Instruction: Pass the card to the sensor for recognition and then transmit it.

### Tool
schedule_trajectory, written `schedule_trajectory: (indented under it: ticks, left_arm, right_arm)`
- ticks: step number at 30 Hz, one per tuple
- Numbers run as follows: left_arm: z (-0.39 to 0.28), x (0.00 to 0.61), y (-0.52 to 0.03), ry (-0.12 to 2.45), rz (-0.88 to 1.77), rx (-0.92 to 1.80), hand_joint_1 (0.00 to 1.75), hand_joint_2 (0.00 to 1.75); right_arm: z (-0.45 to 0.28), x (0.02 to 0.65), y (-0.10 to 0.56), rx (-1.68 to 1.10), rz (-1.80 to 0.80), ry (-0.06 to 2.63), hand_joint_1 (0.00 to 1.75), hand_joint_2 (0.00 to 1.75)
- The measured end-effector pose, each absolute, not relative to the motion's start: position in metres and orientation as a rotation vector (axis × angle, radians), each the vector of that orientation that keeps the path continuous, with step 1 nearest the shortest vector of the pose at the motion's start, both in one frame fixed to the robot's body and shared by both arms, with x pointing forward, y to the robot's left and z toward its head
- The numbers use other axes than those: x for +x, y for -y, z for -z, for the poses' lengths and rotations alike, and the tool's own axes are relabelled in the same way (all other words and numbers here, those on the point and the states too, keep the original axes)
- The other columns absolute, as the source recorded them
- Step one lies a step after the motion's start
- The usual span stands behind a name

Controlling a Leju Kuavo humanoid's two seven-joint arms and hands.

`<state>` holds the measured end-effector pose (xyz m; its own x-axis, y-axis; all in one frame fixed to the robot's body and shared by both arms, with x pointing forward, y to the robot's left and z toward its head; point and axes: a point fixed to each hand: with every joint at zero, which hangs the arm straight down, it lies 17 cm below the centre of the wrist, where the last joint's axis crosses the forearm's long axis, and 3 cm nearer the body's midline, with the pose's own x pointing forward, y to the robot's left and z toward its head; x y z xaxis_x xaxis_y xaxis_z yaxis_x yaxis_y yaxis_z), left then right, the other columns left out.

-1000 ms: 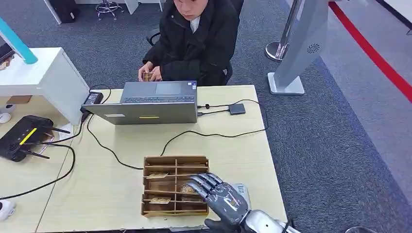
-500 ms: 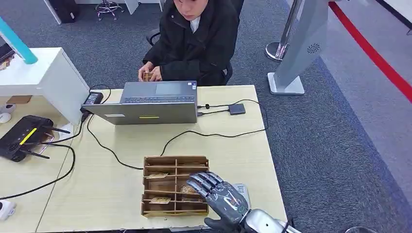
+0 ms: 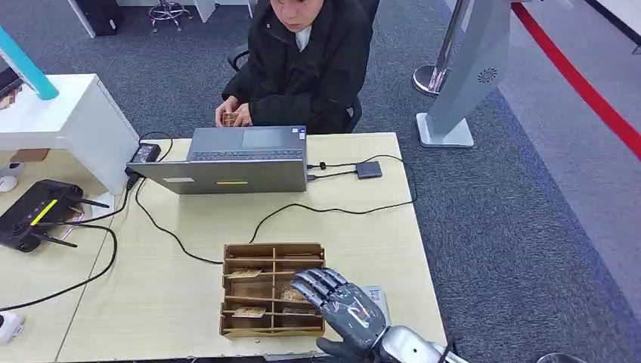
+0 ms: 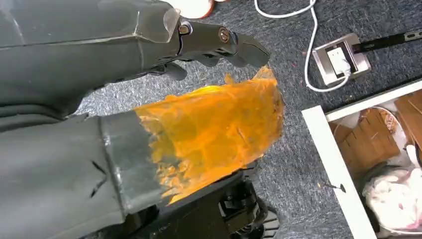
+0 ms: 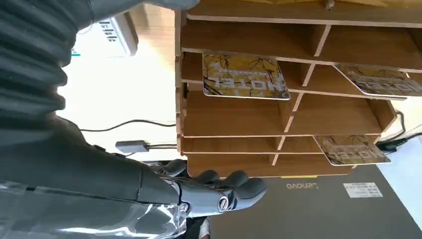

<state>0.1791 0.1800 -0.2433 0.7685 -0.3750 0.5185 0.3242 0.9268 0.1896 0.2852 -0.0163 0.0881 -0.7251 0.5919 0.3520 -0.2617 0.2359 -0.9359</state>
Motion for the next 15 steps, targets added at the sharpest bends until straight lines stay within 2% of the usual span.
schedule_trajectory:
  ticks: [15]
  left_arm:
    - [0.2431,0.1791,-0.1789,0.584,0.383,0.086,0.00,0.00]
  right_arm:
    - [-0.0882,0.2849,0.0148,-0.287,-1.560,1.816,0.21,1.75]
